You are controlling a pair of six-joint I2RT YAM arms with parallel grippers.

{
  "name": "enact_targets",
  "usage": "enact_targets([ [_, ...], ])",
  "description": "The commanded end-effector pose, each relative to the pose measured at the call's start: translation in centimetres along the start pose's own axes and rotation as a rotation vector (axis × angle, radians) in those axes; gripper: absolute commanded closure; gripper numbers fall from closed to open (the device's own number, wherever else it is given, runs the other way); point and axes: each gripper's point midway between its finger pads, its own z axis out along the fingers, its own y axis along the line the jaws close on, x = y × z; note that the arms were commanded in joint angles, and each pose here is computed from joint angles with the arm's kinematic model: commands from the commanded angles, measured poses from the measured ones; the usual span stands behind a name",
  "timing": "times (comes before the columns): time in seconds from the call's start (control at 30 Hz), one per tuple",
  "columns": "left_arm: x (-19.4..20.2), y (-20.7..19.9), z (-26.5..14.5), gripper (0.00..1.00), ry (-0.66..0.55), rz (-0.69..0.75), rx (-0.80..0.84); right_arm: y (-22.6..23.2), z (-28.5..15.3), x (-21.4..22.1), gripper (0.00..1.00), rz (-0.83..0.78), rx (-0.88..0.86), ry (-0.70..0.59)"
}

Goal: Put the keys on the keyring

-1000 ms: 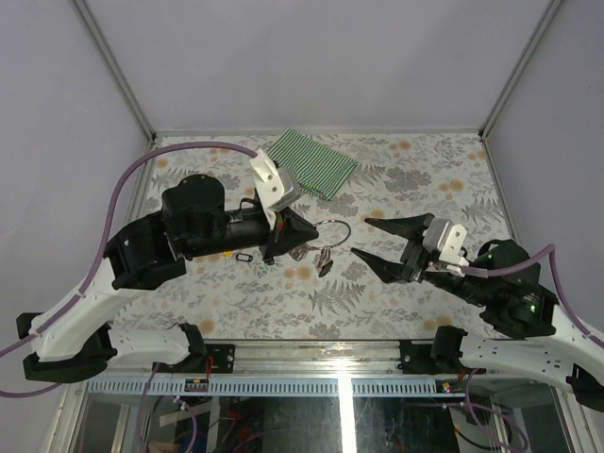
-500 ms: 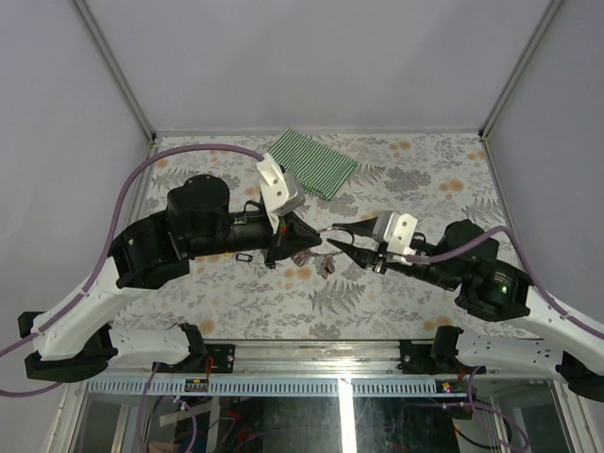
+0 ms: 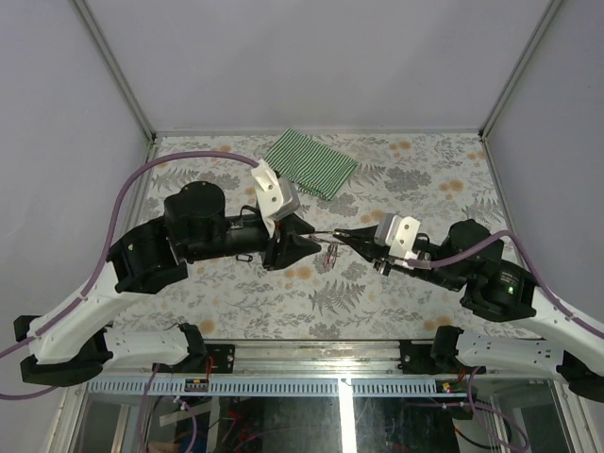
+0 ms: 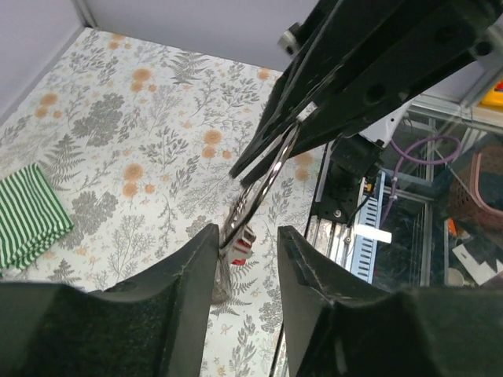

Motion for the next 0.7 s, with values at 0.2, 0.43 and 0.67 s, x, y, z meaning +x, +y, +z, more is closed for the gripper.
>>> enact_targets([
  [0.2, -1.2, 4.2, -2.4, 0.46, -0.180, -0.012, -0.268, -2.6, -2.6, -3.4, 1.00, 0.040, 0.080, 0.031],
  [0.43, 0.0, 5.5, -1.9, 0.53, -0.165, -0.002, -0.332, -2.2, -3.0, -2.9, 1.00, 0.115, 0.054, 0.139],
  [0.67, 0.0, 3.2, -0.9, 0.62, -0.208, -0.004, -0.192, -1.4, -3.5, -3.0, 1.00, 0.050, 0.008, 0.070],
])
